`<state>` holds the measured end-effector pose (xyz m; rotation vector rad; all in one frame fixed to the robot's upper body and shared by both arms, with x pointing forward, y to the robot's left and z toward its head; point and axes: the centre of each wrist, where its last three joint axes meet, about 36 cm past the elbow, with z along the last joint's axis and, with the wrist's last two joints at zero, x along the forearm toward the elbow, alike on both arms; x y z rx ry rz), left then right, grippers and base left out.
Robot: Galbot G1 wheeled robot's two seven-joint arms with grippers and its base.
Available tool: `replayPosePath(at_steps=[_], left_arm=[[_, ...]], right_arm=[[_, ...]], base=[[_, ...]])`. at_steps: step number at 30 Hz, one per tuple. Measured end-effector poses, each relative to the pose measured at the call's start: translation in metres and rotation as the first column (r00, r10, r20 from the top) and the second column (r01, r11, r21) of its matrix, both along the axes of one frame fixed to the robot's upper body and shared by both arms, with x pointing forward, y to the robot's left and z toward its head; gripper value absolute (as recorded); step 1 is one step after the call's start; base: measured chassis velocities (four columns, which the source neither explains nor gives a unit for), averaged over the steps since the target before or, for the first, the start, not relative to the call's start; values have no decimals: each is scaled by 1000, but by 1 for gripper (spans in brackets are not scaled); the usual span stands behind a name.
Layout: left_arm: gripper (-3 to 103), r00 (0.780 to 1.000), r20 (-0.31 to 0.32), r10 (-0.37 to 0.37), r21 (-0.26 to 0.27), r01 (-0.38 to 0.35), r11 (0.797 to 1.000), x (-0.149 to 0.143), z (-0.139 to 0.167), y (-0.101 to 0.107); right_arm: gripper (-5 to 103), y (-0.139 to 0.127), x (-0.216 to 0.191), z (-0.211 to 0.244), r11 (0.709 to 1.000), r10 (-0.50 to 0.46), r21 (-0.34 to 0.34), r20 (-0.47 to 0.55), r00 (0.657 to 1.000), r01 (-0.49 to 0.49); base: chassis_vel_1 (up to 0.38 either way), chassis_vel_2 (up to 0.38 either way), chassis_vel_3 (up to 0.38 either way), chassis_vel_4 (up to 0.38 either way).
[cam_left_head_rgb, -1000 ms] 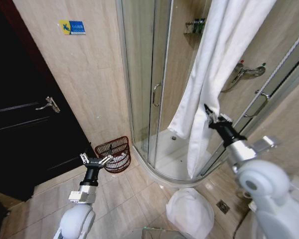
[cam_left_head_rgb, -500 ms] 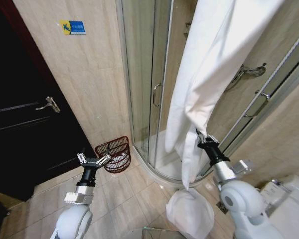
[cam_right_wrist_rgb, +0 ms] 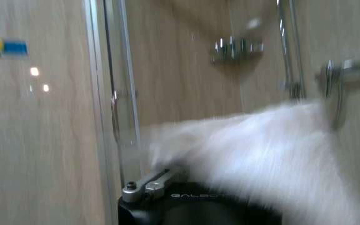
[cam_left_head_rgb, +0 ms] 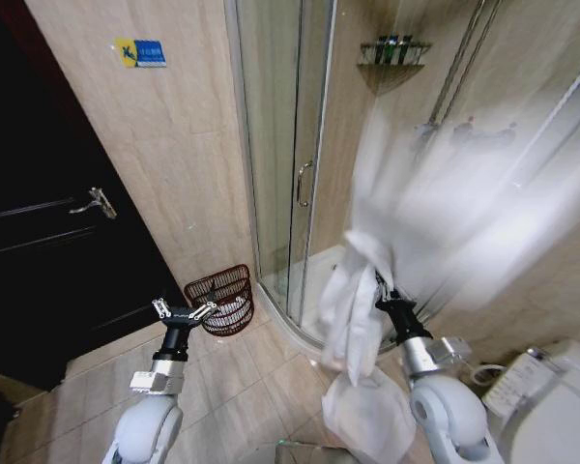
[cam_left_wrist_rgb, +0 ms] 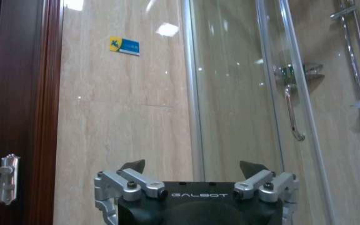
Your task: Discard the used towel into the hamper.
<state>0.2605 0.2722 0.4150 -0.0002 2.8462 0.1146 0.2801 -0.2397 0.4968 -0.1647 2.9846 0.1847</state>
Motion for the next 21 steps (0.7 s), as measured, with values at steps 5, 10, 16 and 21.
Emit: replayPosePath(at_steps=[5, 10, 16, 21], left_arm=[[98, 1000, 9, 1, -8, -1, 1000, 3, 0, 0], [98, 1000, 14, 4, -13, -4, 1000, 6, -2, 3], [99, 1000, 12, 7, -14, -6, 1000, 7, -8, 6], [99, 1000, 13, 4, -19, -4, 1000, 9, -8, 7]], right_arm=[[4, -1, -2, 9, 1000, -2, -10, 24, 1000, 2], [4, 0, -7, 15, 1000, -3, -30, 41, 999, 4], [4, 1, -11, 19, 999, -2, -39, 57, 998, 4], [4, 4, -16, 26, 999, 7, -38, 71, 997, -5]], base=[[0, 0, 0, 0], [0, 0, 0, 0], [0, 0, 0, 0], [0, 0, 0, 0]])
